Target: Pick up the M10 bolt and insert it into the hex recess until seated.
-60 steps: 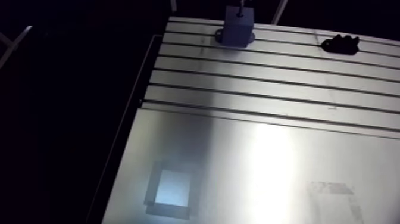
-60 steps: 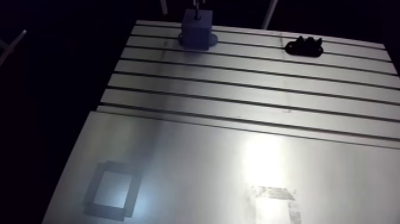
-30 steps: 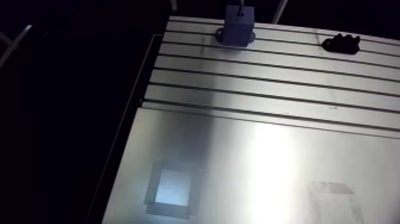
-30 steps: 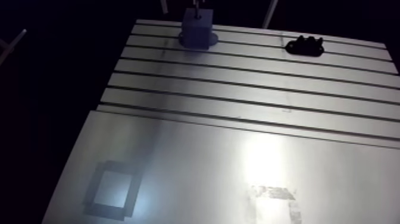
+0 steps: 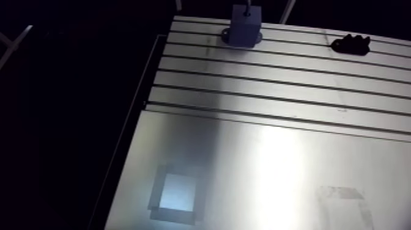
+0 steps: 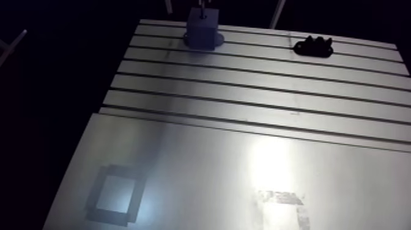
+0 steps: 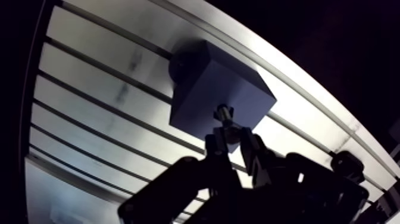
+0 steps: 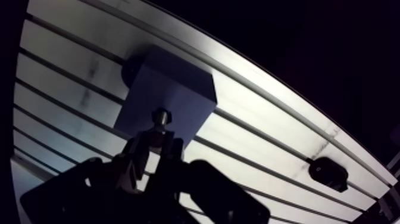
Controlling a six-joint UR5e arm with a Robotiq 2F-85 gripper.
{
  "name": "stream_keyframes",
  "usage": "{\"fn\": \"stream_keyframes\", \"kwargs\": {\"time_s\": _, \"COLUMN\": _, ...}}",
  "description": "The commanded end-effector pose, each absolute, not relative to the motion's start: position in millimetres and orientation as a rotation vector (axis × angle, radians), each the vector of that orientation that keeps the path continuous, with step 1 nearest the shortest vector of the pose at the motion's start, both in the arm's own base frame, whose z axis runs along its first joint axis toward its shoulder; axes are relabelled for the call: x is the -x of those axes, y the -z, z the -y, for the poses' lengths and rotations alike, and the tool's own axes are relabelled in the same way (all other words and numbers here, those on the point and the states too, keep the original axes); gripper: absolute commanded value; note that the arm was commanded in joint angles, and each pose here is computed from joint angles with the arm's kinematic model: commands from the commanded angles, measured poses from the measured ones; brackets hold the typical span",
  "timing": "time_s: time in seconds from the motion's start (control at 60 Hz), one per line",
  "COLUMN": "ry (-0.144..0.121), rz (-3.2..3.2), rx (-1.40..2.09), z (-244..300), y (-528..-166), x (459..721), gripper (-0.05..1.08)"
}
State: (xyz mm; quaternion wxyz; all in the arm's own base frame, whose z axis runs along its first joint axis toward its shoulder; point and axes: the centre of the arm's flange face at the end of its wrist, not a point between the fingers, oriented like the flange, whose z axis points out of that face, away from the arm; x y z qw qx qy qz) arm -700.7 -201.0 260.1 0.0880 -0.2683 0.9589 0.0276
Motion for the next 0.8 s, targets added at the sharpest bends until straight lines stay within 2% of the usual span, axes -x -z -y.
{"fn": "stream_keyframes", "kwargs": {"time_s": 0.017, "ry": -0.082, "rz": -2.853, "rx": 0.799, "z": 201.2, "y": -259.3, "x": 700.3, "gripper": 1.03}}
{"fn": "stream_keyframes", "kwargs": {"time_s": 0.8, "ry": -0.076, "rz": -2.847, "rx": 0.798, "z": 200.4, "y": -255.1, "x": 699.8, "gripper": 1.04}}
